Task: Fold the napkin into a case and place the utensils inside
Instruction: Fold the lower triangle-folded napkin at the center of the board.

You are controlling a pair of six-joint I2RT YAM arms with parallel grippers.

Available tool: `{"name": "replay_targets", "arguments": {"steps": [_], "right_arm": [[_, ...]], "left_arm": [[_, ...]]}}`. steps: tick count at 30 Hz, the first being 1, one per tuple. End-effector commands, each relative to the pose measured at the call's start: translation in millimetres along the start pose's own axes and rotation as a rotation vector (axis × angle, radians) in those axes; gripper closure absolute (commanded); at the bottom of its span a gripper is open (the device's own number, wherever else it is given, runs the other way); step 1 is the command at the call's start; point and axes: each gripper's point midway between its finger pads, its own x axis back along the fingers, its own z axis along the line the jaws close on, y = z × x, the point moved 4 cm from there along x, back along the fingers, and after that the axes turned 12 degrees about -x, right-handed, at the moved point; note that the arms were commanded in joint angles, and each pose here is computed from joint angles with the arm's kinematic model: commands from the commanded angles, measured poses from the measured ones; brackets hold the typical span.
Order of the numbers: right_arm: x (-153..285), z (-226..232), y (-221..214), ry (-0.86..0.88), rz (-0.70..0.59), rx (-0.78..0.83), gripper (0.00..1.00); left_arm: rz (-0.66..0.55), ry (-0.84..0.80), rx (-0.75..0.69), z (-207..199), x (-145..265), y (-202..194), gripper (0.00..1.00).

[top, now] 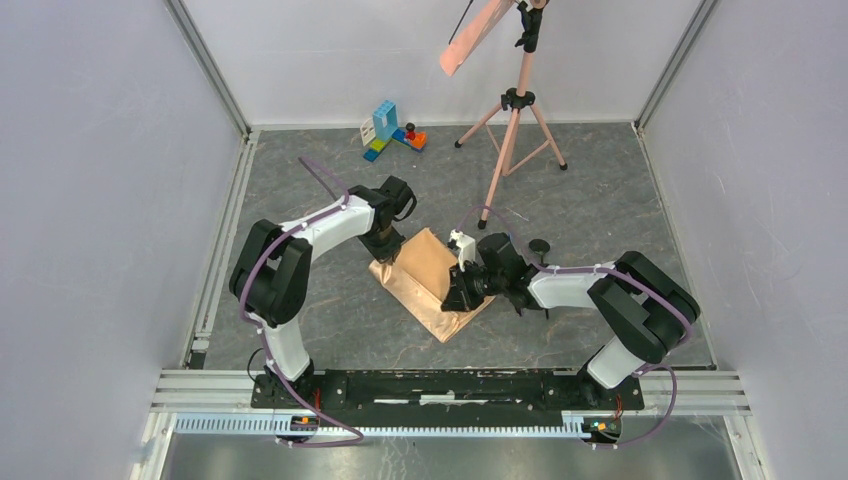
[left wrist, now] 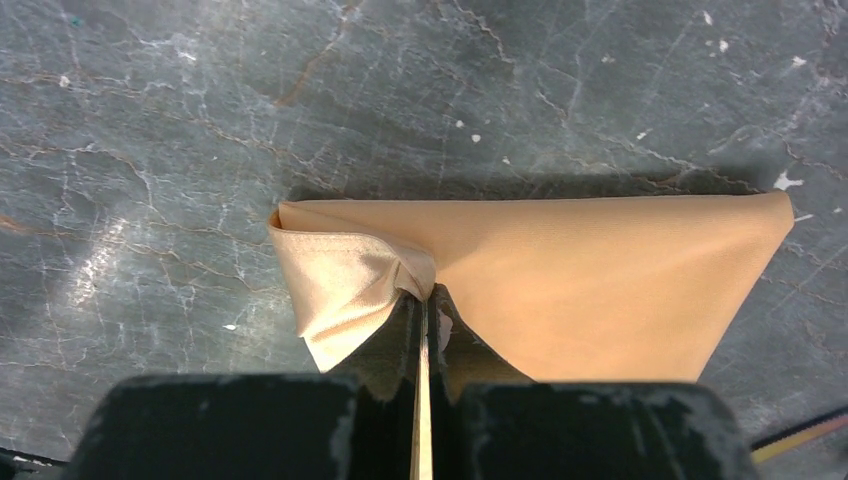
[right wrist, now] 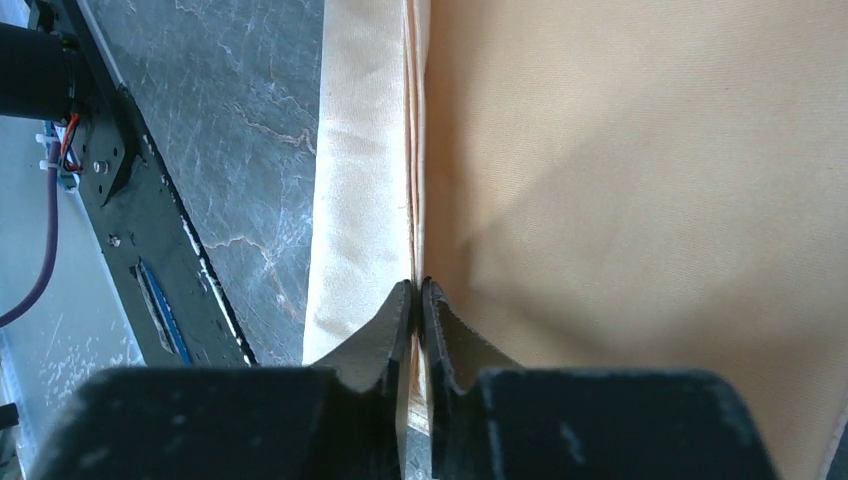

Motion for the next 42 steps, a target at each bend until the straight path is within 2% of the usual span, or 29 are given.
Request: {"name": "replay_targets", "arguments": {"steps": [1,3,11,15,19,25,29,34,38,42], "right_arm": [[0.1,2.4,5.2,-0.006,-0.043,0.023,0.95],[0.7,1.6,4.2,-0.011,-0.043,0.022,1.00],[6.1,2.5,1.3,-0.017,-0.055,0.025,1.00],[8.9,2.7,1.3,-0.021,-0.070,0.028,1.00],[8.0,0.0,-0.8,-0.029,-0.069,0.020,1.00],[8.5,0.4,-1.4,-0.026,-0.075,0.013,1.00],[11.8,1.3,-0.8,-0.031,-0.094,0.008,1.00],[16.3,5.1,-0.5,-0.020,-0.123,-0.013,1.00],[17.8,4.9,-1.6,-0.019,-0.137,-0.027,1.00],[16.9,4.1,-2.6,-0.021,-0.131,-0.028,1.00]], "left_arm": [[-0.039,-0.074,-0.058,-19.5,10.4,11.8,0.98],[-0.036,-0.076,-0.072,-21.9,9.9,10.6,0.98],[-0.002,-0.080,-0.115,-27.7,1.4,4.5,0.98],[0.011,-0.111,-0.184,-35.3,0.8,4.6,0.96],[0.000,-0.204,-0.270,-41.4,7.2,3.3,0.85],[-0.103,-0.426,-0.332,-40.9,39.8,3.3,0.46],[-0.140,-0.460,-0.370,-30.2,55.5,6.8,0.35],[-0.132,-0.502,-0.401,-17.0,56.3,12.2,0.35],[-0.116,-0.473,-0.441,-11.5,49.3,14.5,0.46],[-0.081,-0.454,-0.464,-12.8,41.5,12.3,0.46]]}}
